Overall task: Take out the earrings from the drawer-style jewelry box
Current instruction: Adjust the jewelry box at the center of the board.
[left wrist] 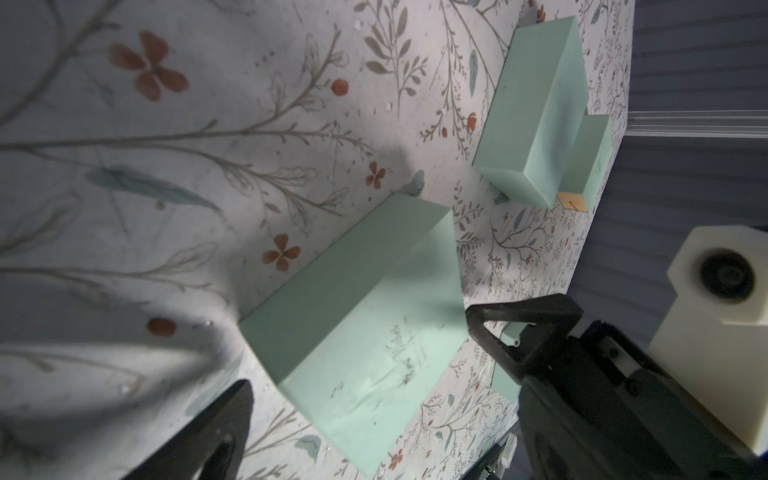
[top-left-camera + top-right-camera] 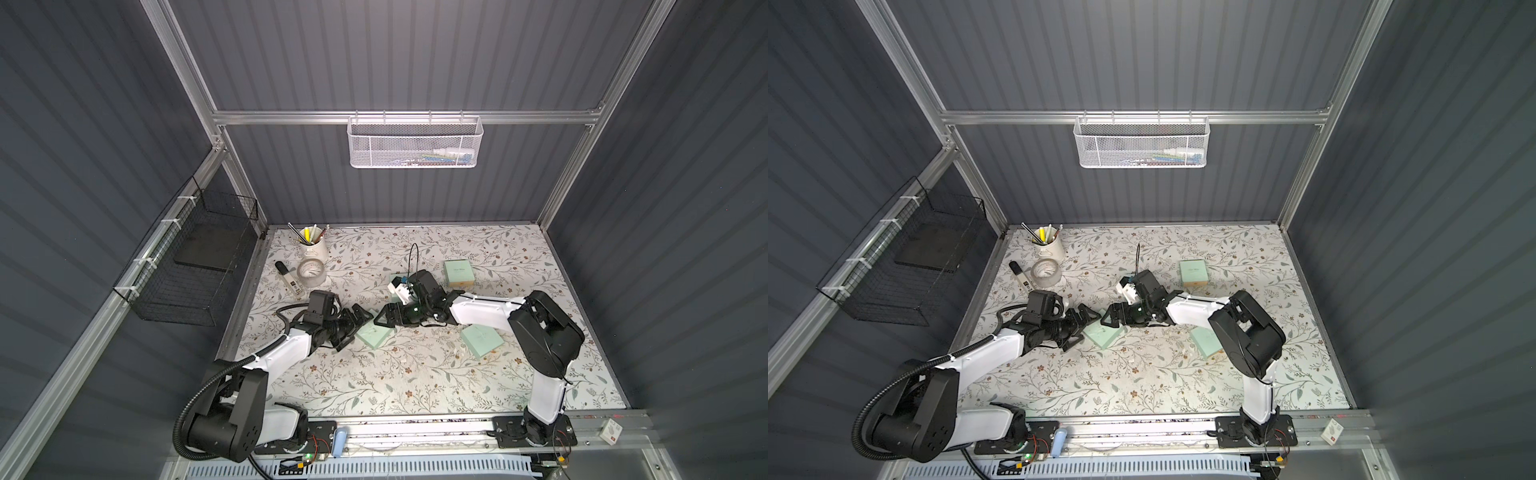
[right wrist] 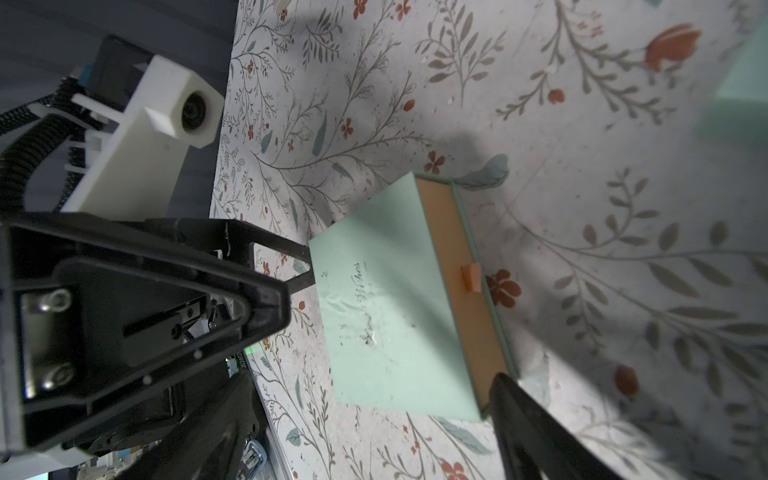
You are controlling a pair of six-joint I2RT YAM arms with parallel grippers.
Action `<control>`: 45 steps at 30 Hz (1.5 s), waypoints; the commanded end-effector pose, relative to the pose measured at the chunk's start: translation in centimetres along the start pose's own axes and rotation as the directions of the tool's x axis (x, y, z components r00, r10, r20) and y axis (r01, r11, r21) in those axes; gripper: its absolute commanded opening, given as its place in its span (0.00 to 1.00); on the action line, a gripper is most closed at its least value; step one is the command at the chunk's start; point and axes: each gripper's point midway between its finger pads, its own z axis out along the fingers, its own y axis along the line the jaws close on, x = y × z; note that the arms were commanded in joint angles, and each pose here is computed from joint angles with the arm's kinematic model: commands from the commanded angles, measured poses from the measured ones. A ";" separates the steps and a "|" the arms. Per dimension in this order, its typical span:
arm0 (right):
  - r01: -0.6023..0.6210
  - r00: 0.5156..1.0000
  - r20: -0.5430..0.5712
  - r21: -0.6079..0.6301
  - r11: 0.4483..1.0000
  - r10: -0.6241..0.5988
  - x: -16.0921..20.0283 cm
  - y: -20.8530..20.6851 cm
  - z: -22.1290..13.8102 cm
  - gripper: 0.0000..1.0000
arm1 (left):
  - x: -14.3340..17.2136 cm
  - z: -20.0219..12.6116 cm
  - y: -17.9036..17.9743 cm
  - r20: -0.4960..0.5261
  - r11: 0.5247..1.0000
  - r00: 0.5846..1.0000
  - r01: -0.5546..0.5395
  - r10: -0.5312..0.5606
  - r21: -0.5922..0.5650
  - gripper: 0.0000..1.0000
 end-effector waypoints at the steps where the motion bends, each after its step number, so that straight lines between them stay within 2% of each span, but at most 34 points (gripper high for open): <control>1: -0.008 1.000 -0.019 -0.039 0.999 0.007 1.1 0.2 0.5 0.89 | 0.0 0.6 -0.6 -0.023 0.999 1.000 -0.018 0.019 0.051 1.00; 8: -0.027 1.000 -0.007 -0.049 0.998 0.027 2.5 0.0 -0.1 0.89 | 0.5 1.5 -1.6 -0.069 0.993 0.995 -0.070 0.076 0.094 1.00; 16: -0.086 0.995 0.043 -0.002 0.996 0.086 4.6 -1.4 -1.8 0.89 | 3.2 4.5 -3.3 -0.143 0.987 0.980 -0.122 0.137 0.108 1.00; 26: -0.211 0.969 0.152 0.119 0.970 0.192 7.2 -5.0 -4.9 0.90 | 3.6 5.9 -4.5 -0.157 0.983 0.975 -0.136 0.156 0.126 1.00; 31: -0.236 0.961 0.177 0.121 0.964 0.213 7.9 -5.2 -6.5 0.89 | 3.0 5.0 -3.7 -0.106 0.985 0.980 -0.165 0.171 0.056 1.00; 34: -0.251 0.953 0.210 0.141 0.958 0.219 8.1 -5.5 -7.8 0.83 | 2.2 3.3 -3.9 -0.064 0.975 0.973 -0.221 0.221 0.005 1.00; 37: -0.275 0.942 0.239 0.137 0.952 0.237 7.7 -5.9 -8.9 0.69 | 2.1 1.4 -5.4 -0.035 0.950 0.950 -0.311 0.312 0.026 1.00; 40: -0.272 0.940 0.247 0.134 0.953 0.234 7.0 -5.9 -9.1 0.58 | 3.5 0.4 -7.6 -0.073 0.911 0.913 -0.391 0.402 0.134 1.00; 45: -0.273 0.946 0.215 0.117 0.955 0.244 6.2 -5.7 -7.8 0.43 | 6.4 0.5 -9.4 -0.171 0.863 0.869 -0.399 0.464 0.309 1.00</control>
